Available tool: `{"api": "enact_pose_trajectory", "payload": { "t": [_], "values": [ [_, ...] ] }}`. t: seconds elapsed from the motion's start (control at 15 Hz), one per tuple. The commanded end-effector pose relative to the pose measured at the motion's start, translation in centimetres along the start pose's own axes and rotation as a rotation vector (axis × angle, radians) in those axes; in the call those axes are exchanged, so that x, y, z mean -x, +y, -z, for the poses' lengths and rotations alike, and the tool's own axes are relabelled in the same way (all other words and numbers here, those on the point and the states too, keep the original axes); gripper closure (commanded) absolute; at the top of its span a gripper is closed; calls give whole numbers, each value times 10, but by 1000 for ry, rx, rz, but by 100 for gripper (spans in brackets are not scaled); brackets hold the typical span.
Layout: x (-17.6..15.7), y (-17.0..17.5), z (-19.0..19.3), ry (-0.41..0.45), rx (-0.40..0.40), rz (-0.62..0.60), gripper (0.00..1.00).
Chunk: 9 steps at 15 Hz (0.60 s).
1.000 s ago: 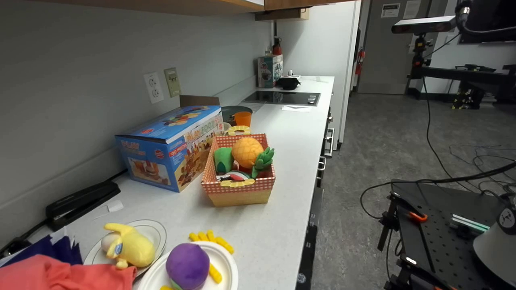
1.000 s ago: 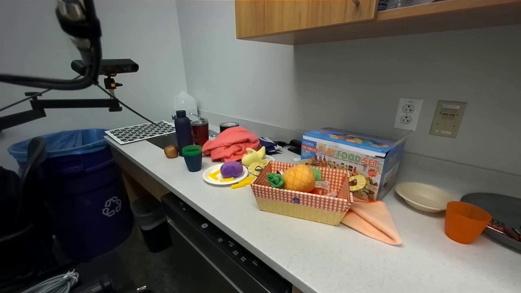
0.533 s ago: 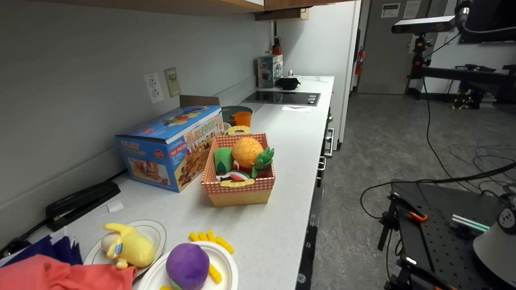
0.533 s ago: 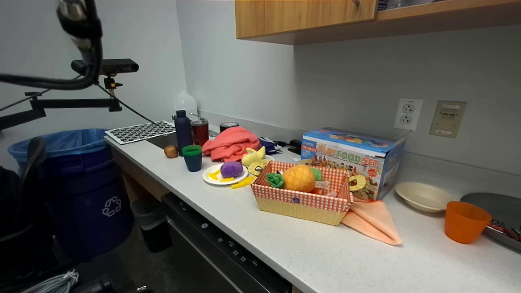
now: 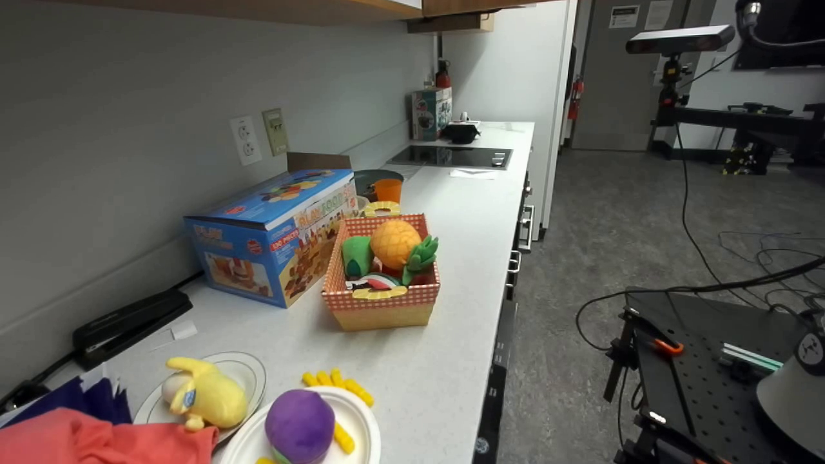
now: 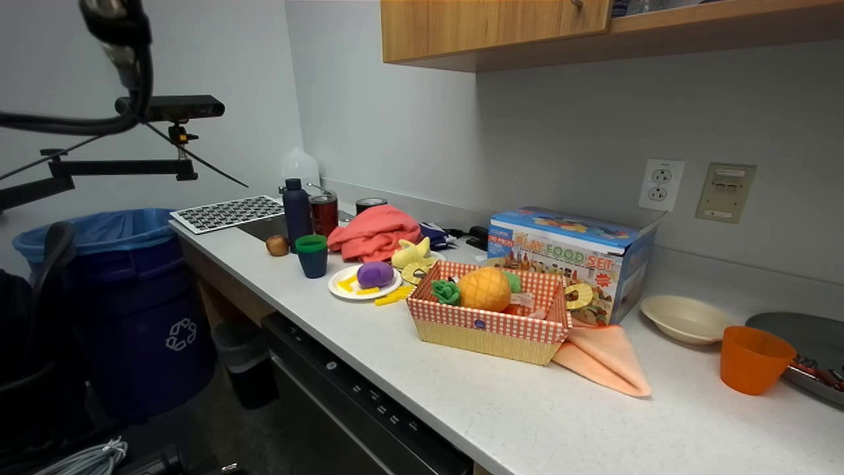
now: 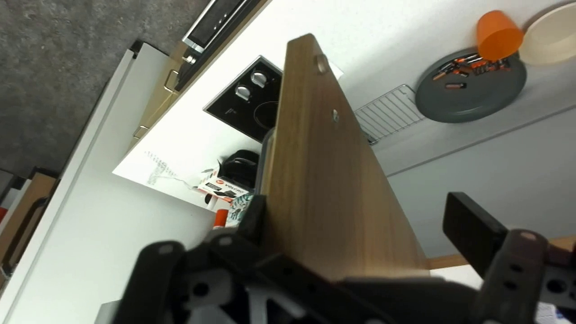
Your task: Open the right door of the cabinet above the blue box, take the pineapple plush toy out of the cabinet and place it in the basket
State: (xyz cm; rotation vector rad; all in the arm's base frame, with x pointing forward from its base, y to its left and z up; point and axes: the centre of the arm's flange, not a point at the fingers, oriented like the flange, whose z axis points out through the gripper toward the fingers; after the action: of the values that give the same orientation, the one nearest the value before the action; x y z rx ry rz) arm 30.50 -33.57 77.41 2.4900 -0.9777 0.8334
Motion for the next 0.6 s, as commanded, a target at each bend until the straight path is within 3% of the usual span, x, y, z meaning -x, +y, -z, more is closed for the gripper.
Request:
{"api": "enact_pose_trajectory", "payload": {
  "t": [0.0,0.53],
  "values": [
    [13,-45,6,-14,-113,73,0],
    [15,-135,25,-21,-290,196,0]
  ]
}}
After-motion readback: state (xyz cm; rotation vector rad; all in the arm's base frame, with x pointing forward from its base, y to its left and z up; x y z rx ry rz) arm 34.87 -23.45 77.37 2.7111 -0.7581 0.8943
